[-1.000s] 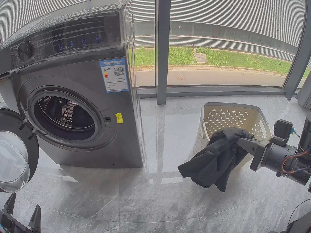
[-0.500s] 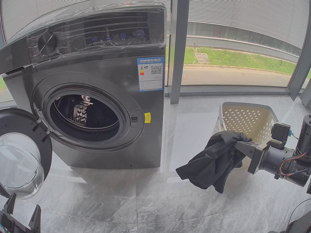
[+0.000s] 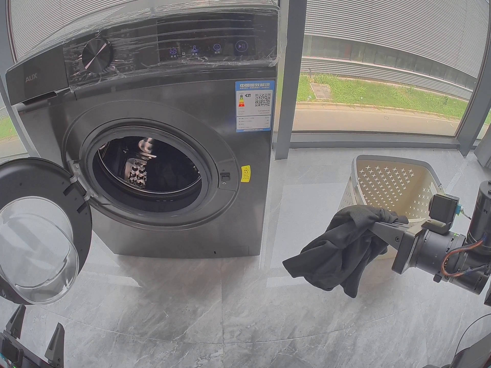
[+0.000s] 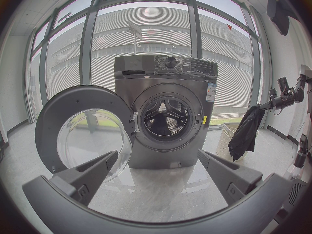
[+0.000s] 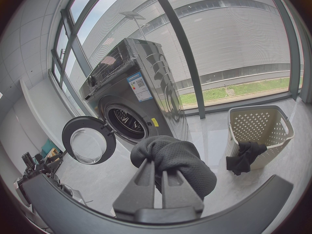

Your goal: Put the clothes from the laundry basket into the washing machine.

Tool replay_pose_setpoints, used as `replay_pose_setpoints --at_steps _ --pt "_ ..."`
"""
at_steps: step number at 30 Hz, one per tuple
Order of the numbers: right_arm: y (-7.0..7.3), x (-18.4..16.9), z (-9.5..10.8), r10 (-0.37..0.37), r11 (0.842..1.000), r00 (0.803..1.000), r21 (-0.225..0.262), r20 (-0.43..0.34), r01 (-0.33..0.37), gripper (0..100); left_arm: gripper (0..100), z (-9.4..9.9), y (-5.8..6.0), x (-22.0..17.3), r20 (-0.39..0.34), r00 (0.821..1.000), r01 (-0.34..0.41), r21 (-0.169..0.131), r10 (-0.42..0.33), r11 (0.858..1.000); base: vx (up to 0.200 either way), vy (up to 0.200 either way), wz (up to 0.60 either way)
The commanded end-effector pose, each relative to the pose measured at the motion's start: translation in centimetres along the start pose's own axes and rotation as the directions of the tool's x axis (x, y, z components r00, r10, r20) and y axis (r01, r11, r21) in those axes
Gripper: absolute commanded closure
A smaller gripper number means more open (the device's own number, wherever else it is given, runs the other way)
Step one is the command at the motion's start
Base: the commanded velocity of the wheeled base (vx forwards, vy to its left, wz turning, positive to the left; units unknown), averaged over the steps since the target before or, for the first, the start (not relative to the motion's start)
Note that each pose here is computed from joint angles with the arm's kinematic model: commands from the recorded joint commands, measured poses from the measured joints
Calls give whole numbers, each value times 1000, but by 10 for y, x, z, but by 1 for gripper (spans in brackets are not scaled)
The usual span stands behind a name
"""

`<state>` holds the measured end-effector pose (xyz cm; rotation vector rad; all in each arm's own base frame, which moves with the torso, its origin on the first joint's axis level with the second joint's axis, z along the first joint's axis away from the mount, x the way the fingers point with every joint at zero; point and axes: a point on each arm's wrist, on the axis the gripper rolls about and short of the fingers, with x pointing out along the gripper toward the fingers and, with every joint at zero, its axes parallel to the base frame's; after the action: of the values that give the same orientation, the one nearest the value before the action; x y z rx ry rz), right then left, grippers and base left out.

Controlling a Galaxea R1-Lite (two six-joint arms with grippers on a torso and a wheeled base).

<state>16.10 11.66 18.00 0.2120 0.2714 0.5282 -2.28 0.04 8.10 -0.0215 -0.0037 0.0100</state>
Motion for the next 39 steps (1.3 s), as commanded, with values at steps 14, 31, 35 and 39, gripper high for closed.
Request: replay_pose_setpoints --at_steps 14,31,35,39 --pt "0 1 -1 -1 1000 1000 4 -7 1 100 0 -5 0 0 1 1000 -1 -2 1 1000 0 143 0" --pt "0 2 -3 1 1000 1000 4 -17 -1 100 0 -5 0 0 -1 1000 1 2 -1 1000 0 153 0" --pt "0 2 -3 1 1000 1000 4 -17 -1 100 0 -5 0 0 -1 1000 1 2 -1 1000 -100 0 0" --pt "0 2 -3 1 1000 1000 4 -17 -1 100 0 -5 0 0 1 1000 1 2 -1 1000 -200 0 0"
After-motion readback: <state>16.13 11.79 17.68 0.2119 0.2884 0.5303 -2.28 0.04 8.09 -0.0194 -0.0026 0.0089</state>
